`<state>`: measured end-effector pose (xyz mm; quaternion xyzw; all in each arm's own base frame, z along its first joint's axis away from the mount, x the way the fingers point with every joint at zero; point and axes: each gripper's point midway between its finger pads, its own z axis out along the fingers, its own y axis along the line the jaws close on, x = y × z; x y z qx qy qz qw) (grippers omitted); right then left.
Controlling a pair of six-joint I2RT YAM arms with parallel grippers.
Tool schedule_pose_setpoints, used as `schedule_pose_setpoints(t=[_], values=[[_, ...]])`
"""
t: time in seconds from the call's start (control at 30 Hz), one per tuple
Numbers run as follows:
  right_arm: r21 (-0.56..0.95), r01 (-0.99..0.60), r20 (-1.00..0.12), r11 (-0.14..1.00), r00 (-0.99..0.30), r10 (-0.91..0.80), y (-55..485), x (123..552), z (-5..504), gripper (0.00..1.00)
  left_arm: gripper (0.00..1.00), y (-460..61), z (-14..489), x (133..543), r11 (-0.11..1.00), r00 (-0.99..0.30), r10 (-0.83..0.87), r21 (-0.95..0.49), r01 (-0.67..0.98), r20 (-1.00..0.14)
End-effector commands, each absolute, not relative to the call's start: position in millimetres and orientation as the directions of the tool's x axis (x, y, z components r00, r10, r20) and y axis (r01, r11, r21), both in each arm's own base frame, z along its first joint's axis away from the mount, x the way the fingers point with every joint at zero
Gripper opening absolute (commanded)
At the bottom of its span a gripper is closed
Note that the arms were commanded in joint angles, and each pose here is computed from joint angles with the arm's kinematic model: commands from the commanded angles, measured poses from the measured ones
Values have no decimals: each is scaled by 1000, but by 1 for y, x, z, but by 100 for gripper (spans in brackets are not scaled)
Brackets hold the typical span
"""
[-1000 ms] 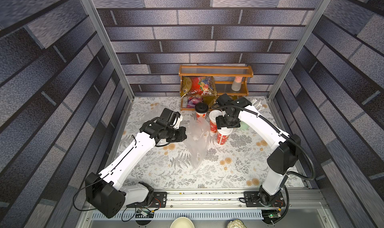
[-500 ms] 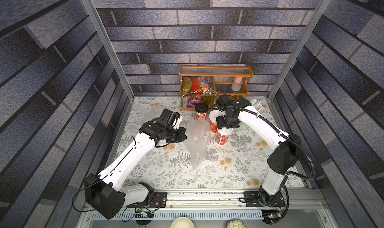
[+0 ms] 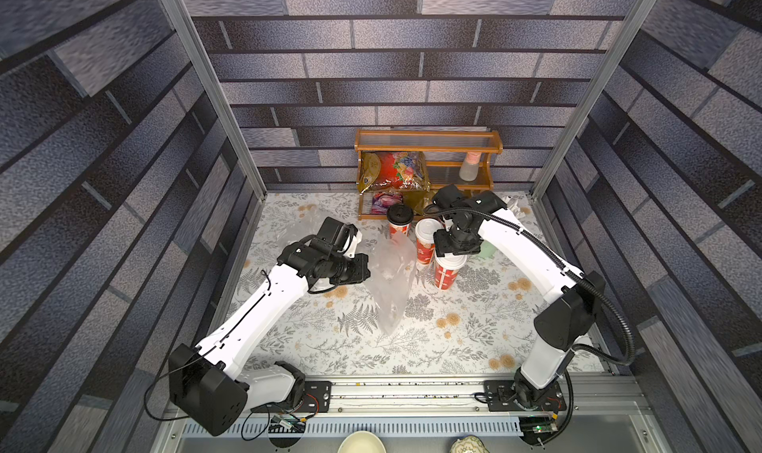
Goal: Pack milk tea into plastic carrier bags
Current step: Pick up the milk tea cup at the center of the board.
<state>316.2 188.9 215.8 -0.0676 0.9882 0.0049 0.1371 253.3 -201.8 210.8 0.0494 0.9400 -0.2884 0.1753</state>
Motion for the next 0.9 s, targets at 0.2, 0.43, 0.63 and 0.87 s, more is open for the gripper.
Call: schedule_pose_setpoints(t=[0.2, 0.43, 0.63, 0.87], values=[[94, -134, -378, 987, -921, -89, 179, 292, 298, 64, 2, -202, 218, 253, 812, -929, -31, -551, 192, -369], [145, -149, -423, 978, -903, -75, 179, 277, 339, 63, 2, -204, 218, 255, 810, -928, -31, -554, 194, -370], [171, -177, -455, 969, -887, -82, 186, 265, 367, 61, 2, -206, 218, 256, 808, -929, -29, -556, 195, -369], [243, -221, -512, 944, -856, -68, 203, 250, 398, 59, 2, -208, 219, 257, 808, -929, -27, -556, 197, -369]])
